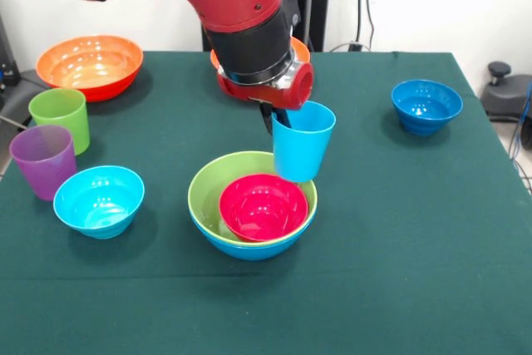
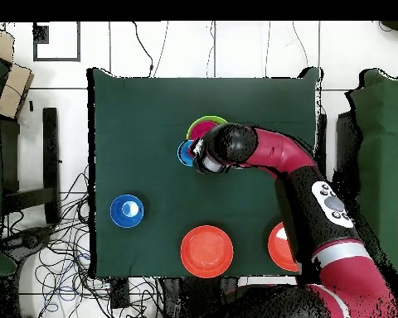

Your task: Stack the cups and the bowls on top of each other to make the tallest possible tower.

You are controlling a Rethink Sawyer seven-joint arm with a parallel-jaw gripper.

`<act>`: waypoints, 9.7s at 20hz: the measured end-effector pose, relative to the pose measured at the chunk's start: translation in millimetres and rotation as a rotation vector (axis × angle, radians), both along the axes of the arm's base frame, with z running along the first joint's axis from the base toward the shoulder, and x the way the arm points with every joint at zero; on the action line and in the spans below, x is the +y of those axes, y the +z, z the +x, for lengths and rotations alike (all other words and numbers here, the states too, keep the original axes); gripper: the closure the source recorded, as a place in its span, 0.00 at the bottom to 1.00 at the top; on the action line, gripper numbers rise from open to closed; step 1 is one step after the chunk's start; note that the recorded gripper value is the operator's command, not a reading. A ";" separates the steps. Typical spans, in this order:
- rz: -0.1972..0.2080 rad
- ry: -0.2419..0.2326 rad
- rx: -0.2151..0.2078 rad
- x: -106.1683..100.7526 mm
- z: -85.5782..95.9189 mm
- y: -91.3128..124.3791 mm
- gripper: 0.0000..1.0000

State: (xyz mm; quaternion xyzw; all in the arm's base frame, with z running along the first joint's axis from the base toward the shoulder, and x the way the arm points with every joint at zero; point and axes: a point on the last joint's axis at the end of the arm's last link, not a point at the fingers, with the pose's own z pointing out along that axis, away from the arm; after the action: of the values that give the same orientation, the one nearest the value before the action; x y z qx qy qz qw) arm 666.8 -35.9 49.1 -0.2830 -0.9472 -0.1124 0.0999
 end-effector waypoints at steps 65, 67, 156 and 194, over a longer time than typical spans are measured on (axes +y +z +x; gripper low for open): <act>0.032 -0.031 0.019 -70.9 54.2 -13.0 1.00; 0.028 -0.026 0.019 -70.2 53.6 -14.1 1.00; -0.493 0.365 -0.275 -114.6 -38.3 81.7 0.00; -0.349 0.415 -0.226 -71.7 -146.0 42.3 0.00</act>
State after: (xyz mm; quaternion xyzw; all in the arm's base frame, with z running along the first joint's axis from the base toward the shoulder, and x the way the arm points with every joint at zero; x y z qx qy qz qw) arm 520.9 -107.6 91.4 -0.0818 -0.9950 0.0445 -0.0355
